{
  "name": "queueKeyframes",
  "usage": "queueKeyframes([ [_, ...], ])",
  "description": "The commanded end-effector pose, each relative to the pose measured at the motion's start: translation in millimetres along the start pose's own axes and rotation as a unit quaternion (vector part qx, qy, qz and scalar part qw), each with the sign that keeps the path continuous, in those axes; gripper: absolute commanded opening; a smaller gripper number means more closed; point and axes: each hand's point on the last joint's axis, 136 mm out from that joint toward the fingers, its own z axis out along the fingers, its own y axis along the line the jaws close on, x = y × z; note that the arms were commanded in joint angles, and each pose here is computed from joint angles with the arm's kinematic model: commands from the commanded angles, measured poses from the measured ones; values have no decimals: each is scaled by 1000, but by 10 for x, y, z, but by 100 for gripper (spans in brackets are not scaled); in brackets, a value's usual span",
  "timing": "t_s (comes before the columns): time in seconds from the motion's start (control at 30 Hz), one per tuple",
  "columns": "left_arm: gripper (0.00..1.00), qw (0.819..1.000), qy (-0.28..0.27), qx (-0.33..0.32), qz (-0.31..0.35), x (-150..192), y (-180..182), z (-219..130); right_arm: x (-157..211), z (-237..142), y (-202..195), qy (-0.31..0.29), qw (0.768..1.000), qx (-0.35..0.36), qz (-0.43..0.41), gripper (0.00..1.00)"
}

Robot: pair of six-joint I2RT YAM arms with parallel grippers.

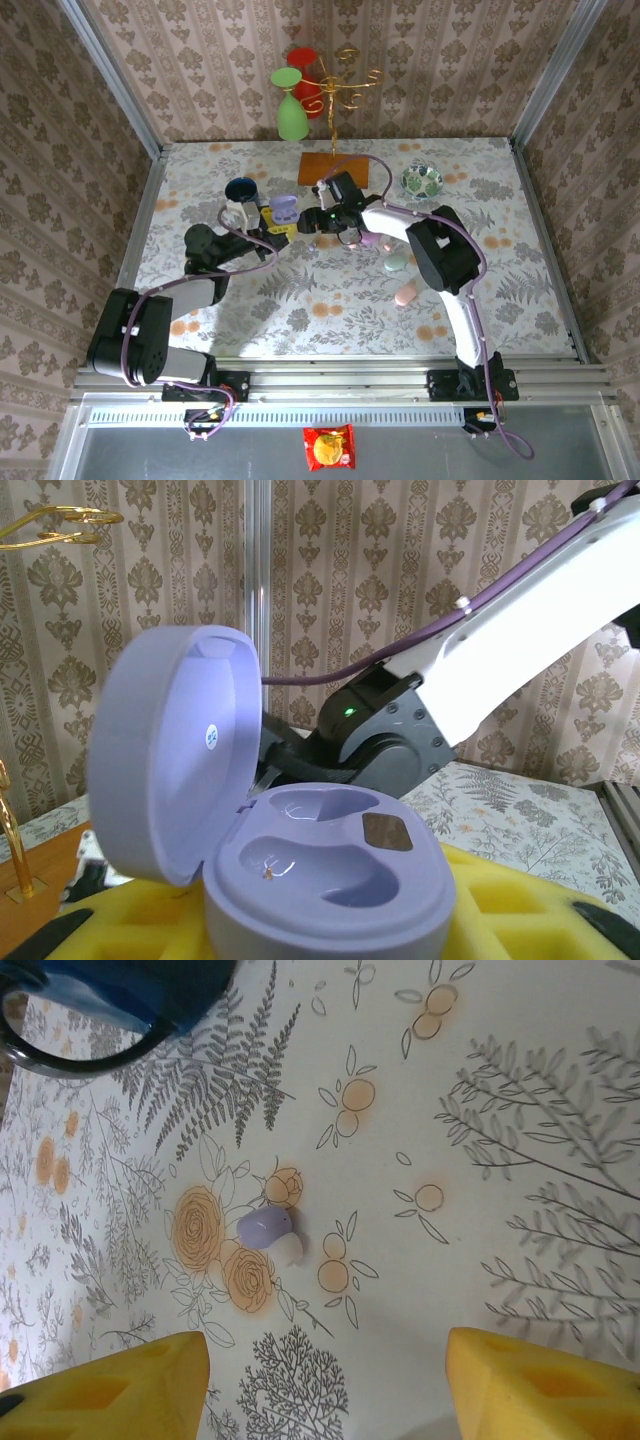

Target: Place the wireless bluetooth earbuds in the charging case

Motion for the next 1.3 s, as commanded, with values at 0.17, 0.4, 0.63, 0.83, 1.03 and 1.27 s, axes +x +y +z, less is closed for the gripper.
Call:
queueKeyframes([
  [0.17,43,1000,-6,22,18,-61,-98,-7,316,114,69,86,996,-19,4,65],
  [0.4,43,999,-5,26,19,-55,-105,-2,523,10,35,112,994,-10,2,64],
  [0.63,43,999,-5,29,17,-58,-115,5,629,-116,38,112,994,-4,0,64],
  [0.83,43,999,-5,28,18,-55,-115,3,674,-196,150,106,994,-23,-3,64],
  [1.03,43,999,-4,28,18,-44,-117,2,748,-198,269,104,994,-40,-14,63],
  [1.27,43,999,-4,27,16,-40,-120,-4,742,-262,448,85,994,-64,-30,64],
])
